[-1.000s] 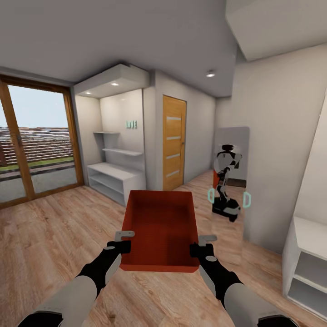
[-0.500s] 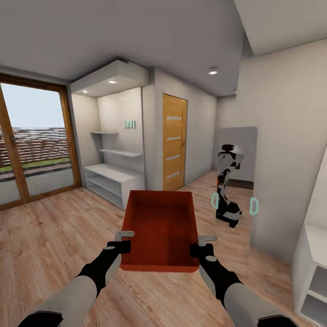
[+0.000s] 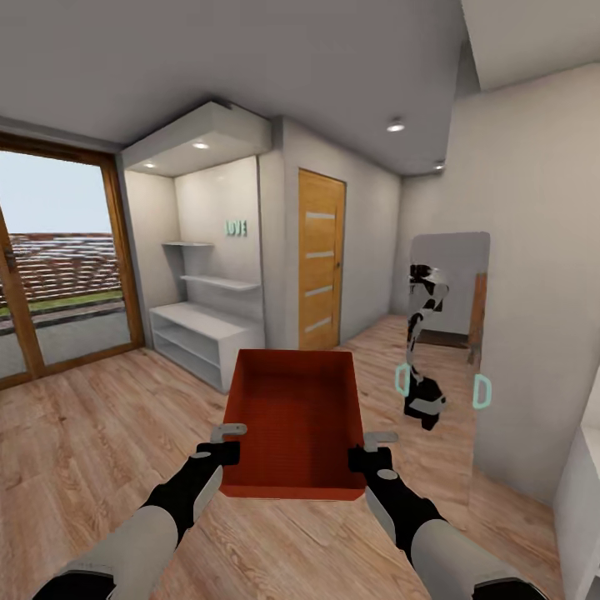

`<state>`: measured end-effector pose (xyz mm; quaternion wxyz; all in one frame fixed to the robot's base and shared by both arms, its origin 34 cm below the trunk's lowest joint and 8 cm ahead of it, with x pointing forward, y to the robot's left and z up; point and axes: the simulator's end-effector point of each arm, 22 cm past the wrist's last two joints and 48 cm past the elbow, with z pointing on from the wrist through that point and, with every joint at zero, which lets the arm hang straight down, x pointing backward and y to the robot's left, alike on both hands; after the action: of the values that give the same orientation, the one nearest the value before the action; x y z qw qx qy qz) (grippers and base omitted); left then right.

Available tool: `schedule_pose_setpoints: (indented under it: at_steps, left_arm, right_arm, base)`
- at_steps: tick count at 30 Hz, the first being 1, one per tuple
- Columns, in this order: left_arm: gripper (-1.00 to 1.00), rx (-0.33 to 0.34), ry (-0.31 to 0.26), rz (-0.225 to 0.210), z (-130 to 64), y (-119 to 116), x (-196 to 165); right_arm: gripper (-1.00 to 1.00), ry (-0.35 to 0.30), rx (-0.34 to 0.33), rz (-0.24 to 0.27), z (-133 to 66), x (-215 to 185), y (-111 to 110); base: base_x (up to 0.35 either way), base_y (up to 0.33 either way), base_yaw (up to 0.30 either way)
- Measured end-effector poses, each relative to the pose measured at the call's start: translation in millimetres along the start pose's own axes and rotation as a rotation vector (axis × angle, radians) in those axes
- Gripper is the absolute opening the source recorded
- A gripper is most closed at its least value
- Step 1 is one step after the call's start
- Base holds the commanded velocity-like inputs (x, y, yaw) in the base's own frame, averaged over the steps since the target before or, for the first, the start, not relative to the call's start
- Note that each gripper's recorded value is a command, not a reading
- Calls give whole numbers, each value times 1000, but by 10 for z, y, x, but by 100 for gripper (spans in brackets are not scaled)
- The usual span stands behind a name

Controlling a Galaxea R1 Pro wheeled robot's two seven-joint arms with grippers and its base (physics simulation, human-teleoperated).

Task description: Move the two storage containers from the living room to the garage. In the garage, place one container on the floor and stack the other container on top of it (either order is fine).

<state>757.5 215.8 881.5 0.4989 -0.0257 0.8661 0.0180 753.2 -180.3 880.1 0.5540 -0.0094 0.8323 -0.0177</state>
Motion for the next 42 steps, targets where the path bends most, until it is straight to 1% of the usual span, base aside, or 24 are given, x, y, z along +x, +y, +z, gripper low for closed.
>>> schedule_pose_setpoints:
  at_steps: [42]
  left_arm:
    - [-100, 2, 1, 0, 4, 22, 2]
  right_arm:
    - [-100, 1, 2, 0, -4, 2, 23]
  base:
    - [322, 0, 0]
